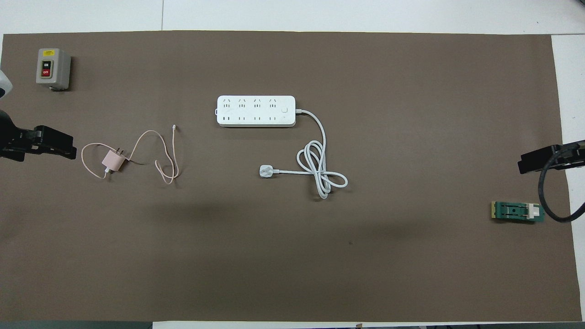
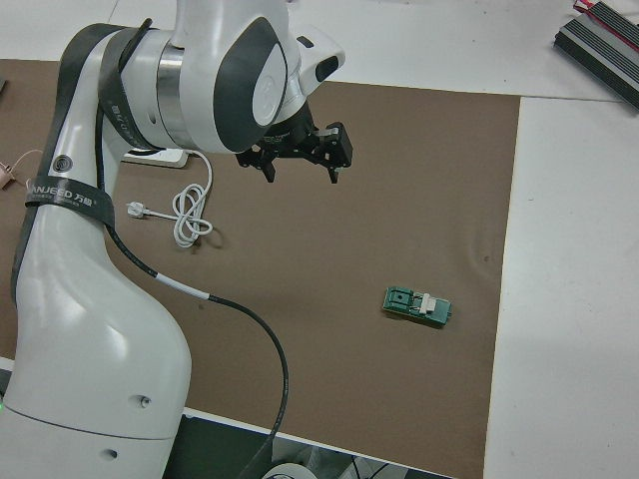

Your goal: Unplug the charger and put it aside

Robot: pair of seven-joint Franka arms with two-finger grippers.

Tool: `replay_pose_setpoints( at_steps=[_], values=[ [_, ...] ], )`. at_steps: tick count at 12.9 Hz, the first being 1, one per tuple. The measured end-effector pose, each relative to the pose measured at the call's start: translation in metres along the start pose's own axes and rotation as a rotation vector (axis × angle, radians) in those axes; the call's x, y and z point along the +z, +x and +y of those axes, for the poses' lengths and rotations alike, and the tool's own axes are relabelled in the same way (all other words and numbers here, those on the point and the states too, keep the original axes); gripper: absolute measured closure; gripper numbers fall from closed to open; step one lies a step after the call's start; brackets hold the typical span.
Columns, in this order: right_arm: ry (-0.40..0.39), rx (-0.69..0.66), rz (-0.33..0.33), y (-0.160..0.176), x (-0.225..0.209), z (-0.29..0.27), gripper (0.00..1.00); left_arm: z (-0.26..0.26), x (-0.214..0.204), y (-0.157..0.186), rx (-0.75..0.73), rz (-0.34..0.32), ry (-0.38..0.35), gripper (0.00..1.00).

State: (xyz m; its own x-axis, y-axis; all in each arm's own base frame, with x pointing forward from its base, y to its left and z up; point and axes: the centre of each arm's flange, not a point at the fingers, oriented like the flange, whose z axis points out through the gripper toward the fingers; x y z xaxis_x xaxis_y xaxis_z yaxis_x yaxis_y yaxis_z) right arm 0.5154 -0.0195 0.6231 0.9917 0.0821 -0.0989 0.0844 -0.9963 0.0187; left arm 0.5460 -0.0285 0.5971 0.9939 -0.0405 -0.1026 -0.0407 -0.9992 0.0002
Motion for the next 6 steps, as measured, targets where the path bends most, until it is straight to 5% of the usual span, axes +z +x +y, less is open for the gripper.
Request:
replay_pose_setpoints(
  at_steps=[6],
  values=[
    [0.002,-0.005,-0.002,-0.0006,-0.0011,-0.0037,0.00,0.0029,-0.0013,0.0015,0.019,0.015,0.000,0.00]
  ],
)
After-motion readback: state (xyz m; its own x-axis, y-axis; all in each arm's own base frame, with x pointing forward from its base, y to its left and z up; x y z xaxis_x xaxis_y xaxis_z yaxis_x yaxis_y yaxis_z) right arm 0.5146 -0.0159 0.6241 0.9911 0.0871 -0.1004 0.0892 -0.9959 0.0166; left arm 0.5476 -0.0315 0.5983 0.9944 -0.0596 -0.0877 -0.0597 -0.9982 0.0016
